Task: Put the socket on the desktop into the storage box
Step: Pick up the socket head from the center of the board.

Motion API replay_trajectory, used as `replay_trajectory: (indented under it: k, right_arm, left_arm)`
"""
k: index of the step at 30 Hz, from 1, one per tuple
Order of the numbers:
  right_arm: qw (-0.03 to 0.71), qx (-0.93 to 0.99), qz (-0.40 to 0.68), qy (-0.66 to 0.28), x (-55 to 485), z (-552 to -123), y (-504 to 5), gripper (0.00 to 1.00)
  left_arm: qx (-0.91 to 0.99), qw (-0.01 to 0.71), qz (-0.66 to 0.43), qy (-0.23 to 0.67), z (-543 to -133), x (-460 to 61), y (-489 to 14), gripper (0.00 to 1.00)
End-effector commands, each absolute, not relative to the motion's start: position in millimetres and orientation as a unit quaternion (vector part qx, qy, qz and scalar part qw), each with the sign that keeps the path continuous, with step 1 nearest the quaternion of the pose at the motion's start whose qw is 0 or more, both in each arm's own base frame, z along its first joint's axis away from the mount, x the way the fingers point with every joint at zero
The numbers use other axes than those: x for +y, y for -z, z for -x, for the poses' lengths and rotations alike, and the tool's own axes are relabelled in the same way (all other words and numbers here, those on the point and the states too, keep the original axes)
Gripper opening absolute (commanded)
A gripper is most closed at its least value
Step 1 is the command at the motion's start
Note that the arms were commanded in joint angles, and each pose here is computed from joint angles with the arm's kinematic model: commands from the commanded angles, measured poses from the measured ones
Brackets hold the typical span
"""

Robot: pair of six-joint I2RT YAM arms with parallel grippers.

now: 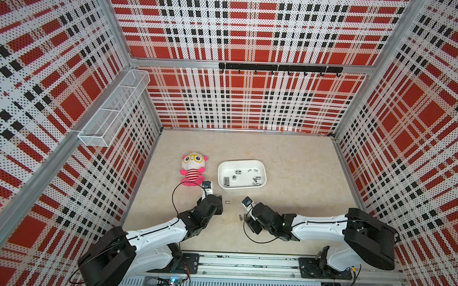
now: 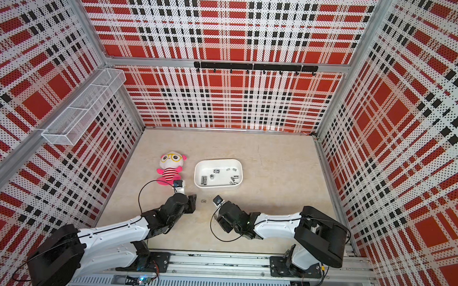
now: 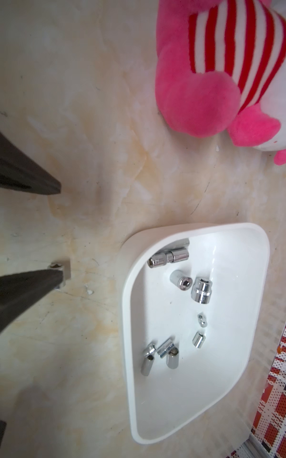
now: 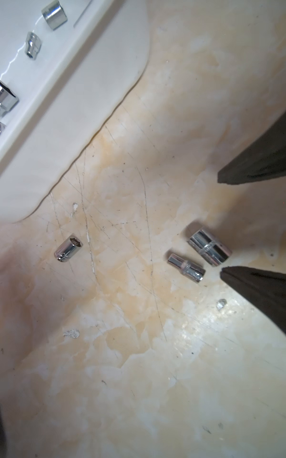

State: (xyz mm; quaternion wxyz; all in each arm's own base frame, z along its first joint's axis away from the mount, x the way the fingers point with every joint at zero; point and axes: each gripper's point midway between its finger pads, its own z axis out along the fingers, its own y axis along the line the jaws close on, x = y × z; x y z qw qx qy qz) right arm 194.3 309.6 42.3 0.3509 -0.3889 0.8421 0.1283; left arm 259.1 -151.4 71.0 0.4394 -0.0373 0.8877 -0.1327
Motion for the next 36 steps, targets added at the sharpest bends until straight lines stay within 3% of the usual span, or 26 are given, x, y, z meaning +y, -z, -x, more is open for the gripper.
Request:
replay_trajectory:
  k: [1,36]
  right_arm:
    - [0.346,0.838,0.400,-0.135,317.7,-191.3,-41.7,0.59]
    - [0.314,0.866,0.381,-0.073,307.2,-205.4,-15.2,0.43]
  left_arm:
    - [0.876,0.446,0.027,0.181,-258.5,-165.1,-86.0,0.54]
    - [0.875,0.448,0.008,0.184,-255.5,-175.6,-88.1,0.52]
